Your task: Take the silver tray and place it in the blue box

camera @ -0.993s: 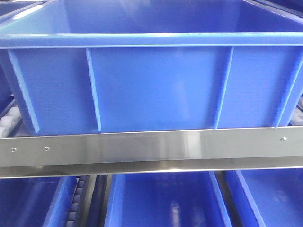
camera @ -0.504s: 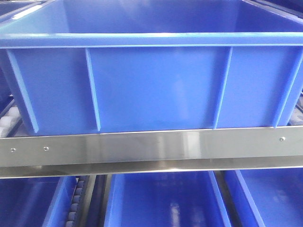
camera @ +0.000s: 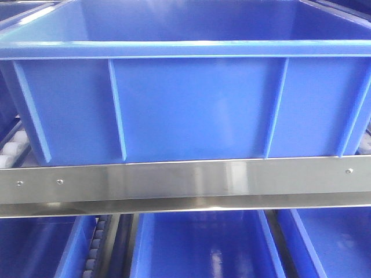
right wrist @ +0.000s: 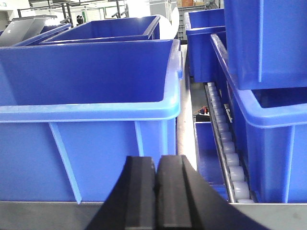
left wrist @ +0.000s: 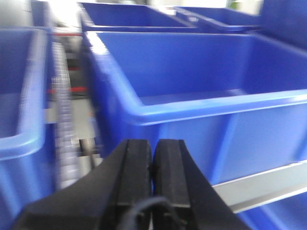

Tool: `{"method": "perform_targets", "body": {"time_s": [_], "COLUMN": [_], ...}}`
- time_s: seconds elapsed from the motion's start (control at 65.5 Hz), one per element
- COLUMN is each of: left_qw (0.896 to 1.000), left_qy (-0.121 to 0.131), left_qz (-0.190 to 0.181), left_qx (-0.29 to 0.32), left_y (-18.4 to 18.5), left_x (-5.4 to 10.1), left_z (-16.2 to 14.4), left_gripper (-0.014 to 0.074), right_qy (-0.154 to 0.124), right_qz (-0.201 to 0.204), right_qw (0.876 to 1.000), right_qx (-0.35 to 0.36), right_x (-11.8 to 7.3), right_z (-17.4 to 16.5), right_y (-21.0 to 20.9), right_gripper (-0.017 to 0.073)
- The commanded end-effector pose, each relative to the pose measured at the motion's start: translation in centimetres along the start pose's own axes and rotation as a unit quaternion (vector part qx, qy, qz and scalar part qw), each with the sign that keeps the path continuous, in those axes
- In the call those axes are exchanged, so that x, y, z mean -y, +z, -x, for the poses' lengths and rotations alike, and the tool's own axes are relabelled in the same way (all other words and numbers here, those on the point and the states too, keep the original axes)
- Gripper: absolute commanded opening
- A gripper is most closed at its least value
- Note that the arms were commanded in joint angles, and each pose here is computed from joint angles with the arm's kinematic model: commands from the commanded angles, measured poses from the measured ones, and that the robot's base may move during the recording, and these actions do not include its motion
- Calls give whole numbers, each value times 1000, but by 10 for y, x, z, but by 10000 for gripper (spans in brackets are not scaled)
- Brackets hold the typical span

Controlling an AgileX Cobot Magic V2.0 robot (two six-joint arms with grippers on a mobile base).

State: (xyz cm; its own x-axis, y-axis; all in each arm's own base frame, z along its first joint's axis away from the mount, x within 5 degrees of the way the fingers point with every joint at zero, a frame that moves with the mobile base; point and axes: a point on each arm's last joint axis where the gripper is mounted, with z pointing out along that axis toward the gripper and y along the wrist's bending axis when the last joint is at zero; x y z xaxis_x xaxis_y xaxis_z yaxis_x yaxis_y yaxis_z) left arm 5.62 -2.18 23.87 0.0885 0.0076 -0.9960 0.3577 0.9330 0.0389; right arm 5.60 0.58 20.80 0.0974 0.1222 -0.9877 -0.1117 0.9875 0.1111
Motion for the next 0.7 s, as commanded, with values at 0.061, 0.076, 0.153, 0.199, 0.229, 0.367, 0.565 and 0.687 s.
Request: {"method": "perform_targets", "body": {"time_s": [0.061, 0.076, 0.153, 0.199, 0.229, 0.367, 0.565, 0.687], "left_qw": [997, 996, 994, 993, 992, 990, 990, 990], "left_qy": [13, 13, 18, 22, 28, 27, 8, 10], "left_qz": [60, 66, 100, 113, 122, 138, 138, 138], "left_qx": [51, 51, 45, 38, 33, 14, 32, 37], "left_y": [-4, -4, -6, -6, -7, -8, -10, -10], "left_x": [-7, -7, -11, -12, -13, -14, -14, -14], "left_z": [4, 2, -6, -12, -17, -35, -32, -31], "left_gripper": [-6, -6, -6, -6, -6, -6, -6, -6], "right_qy": [-7, -7, -7, -7, -7, -7, -7, -7], "right_qz": [10, 10, 10, 10, 10, 10, 10, 10], "right_qw": [998, 998, 998, 998, 998, 998, 998, 998], "right_qx": [61, 61, 61, 61, 61, 61, 61, 61], "right_x": [-2, -2, -2, -2, -2, -2, -2, -2], "right_z": [15, 15, 15, 15, 15, 15, 15, 15], "right_y": [-3, -3, -3, -3, -3, -3, -3, -3], "right_gripper": [53, 53, 53, 53, 53, 53, 53, 53]}}
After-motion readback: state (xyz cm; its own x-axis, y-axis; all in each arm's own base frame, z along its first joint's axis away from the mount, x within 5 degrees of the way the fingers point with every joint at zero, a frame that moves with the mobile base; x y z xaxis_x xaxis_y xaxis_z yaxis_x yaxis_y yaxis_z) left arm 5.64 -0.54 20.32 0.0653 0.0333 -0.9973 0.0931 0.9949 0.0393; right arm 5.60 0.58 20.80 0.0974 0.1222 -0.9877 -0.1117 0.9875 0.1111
